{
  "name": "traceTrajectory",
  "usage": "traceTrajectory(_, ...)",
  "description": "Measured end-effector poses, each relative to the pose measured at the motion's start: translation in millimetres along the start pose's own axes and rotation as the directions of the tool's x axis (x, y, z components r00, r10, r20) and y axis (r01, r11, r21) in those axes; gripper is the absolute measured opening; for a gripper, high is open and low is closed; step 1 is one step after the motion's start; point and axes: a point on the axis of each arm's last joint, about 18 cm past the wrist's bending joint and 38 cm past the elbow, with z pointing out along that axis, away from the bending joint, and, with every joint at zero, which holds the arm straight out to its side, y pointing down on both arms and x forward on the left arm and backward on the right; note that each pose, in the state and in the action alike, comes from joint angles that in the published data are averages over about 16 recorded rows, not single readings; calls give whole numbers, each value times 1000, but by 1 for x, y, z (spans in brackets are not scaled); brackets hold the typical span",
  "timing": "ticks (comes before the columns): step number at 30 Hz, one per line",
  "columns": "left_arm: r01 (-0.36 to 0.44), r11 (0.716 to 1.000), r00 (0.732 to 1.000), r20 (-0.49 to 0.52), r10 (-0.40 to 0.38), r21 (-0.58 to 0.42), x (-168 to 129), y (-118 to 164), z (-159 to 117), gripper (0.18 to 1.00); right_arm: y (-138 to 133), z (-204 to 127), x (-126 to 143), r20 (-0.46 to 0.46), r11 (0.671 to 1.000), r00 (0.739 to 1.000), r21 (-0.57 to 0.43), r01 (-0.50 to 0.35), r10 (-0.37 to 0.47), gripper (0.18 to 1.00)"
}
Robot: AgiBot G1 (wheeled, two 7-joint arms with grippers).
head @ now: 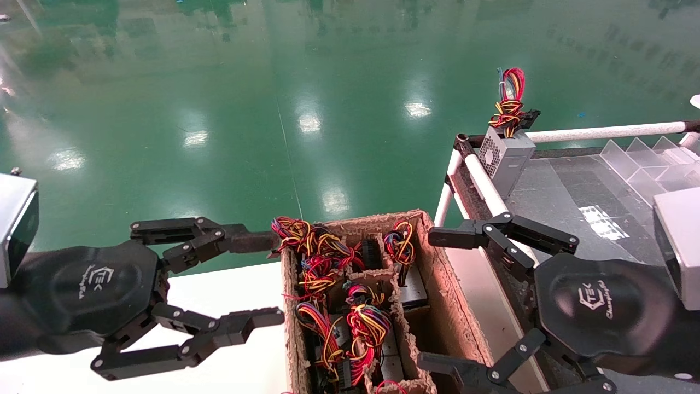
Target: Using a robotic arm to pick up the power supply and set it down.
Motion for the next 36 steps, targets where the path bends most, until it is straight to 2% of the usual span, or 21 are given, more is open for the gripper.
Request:
traceTrajectory(16, 0, 1000, 1000, 0, 0, 0, 0, 0, 0, 367, 0, 0, 0, 0, 1000, 1000, 0, 0, 0, 1001)
traceTrajectory(22, 0, 1000, 1000, 0, 0, 0, 0, 0, 0, 277, 0, 0, 0, 0, 1000, 1000, 0, 0, 0, 1001)
traceTrajectory(28, 0, 1000, 1000, 0, 0, 0, 0, 0, 0, 222, 0, 0, 0, 0, 1000, 1000, 0, 0, 0, 1001)
traceTrajectory(36, 0, 1000, 1000, 0, 0, 0, 0, 0, 0, 199, 0, 0, 0, 0, 1000, 1000, 0, 0, 0, 1001)
